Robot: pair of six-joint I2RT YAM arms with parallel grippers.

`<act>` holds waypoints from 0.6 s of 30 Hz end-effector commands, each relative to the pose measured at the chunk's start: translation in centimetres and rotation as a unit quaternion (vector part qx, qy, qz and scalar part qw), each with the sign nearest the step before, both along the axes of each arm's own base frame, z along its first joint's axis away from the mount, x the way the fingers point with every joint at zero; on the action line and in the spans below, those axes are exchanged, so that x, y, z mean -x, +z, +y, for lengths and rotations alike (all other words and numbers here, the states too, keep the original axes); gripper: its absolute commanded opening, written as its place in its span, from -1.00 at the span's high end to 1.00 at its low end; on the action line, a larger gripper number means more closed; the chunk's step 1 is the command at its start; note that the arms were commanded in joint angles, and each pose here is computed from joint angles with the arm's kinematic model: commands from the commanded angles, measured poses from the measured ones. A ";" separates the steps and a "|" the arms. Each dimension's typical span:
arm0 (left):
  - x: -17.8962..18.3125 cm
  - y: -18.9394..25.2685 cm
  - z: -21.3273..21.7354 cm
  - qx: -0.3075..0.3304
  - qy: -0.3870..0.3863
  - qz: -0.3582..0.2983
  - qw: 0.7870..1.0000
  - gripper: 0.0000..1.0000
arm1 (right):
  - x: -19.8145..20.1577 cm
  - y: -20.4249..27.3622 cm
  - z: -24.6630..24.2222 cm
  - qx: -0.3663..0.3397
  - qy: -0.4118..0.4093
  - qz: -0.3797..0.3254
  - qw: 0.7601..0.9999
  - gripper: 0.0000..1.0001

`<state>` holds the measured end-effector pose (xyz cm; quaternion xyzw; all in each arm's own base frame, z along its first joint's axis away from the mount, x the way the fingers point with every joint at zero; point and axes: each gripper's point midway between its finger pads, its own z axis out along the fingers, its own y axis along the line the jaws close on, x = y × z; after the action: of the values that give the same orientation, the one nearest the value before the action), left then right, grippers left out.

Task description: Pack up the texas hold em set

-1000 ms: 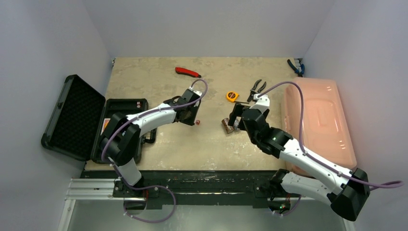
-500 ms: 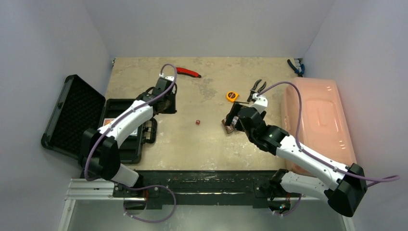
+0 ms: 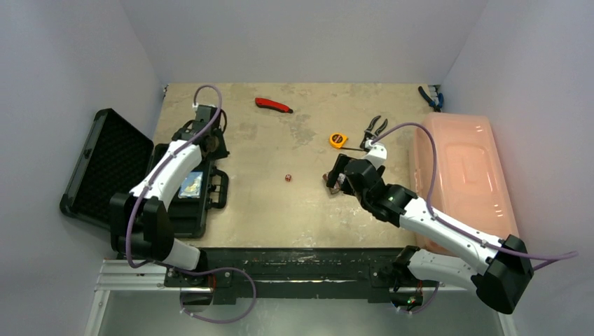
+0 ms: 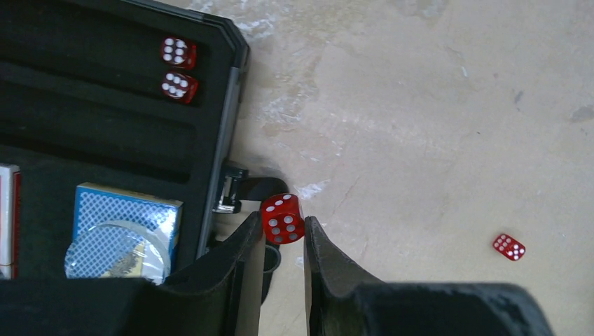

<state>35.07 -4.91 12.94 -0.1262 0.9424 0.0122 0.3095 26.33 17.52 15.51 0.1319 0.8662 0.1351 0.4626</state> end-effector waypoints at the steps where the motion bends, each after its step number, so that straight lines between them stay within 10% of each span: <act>1: -1.3 1.1 2.8 -0.001 0.044 -0.013 0.999 1.00 | -0.3 -0.3 0.1 0.006 0.002 -0.008 1.000 -0.98; 18: -2.5 -1.7 8.7 0.023 0.136 0.036 0.990 1.00 | -0.9 -0.6 -0.1 0.037 0.008 -0.013 0.999 -0.98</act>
<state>36.54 2.98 10.56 -0.2383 0.9336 0.0461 0.2638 26.56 17.65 13.91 0.1046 0.8761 0.1133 0.4568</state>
